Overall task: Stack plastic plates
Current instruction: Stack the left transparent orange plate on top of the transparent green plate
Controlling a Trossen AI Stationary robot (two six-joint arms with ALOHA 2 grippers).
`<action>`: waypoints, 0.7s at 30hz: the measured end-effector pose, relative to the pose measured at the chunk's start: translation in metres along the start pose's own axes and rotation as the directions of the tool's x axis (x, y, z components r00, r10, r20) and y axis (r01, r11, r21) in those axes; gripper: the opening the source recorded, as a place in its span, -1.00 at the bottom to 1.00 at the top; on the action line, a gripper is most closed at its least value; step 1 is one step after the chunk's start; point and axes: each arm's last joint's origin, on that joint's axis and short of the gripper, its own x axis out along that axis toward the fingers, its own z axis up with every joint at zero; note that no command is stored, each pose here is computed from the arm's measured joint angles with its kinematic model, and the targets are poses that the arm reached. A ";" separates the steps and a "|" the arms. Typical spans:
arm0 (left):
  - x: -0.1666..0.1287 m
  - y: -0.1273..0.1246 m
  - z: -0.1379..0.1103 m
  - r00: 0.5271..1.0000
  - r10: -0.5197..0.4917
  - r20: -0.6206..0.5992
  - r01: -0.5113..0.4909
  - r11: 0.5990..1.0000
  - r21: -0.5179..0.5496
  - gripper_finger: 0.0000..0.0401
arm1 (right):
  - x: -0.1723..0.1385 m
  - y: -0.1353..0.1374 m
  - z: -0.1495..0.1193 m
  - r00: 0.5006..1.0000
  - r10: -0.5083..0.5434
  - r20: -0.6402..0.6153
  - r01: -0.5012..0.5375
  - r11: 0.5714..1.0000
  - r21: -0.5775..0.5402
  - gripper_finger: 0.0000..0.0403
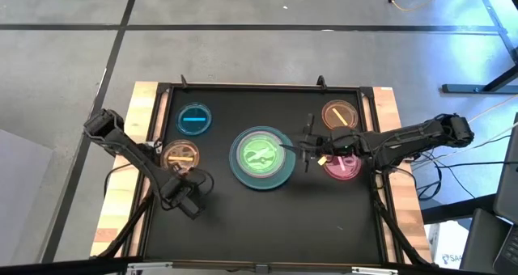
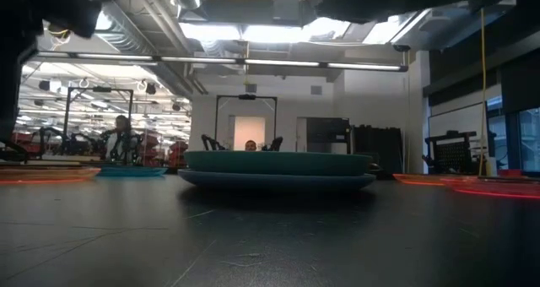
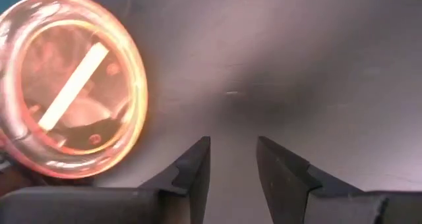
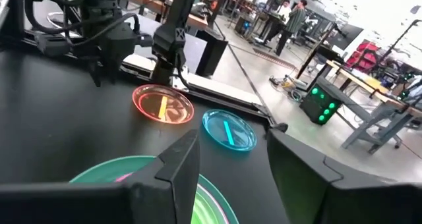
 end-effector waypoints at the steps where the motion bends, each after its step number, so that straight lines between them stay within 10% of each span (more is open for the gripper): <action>1: 0.004 0.002 0.000 1.000 0.015 -0.008 -0.015 1.000 -0.002 -0.42 | 0.001 0.001 -0.001 1.000 0.002 -0.006 -0.002 1.000 -0.001 -0.15; 21: 0.085 0.058 -0.001 0.971 0.233 -0.050 -0.230 0.972 0.053 -0.42 | 0.010 0.007 -0.010 0.999 0.020 -0.044 -0.018 0.999 0.042 -0.15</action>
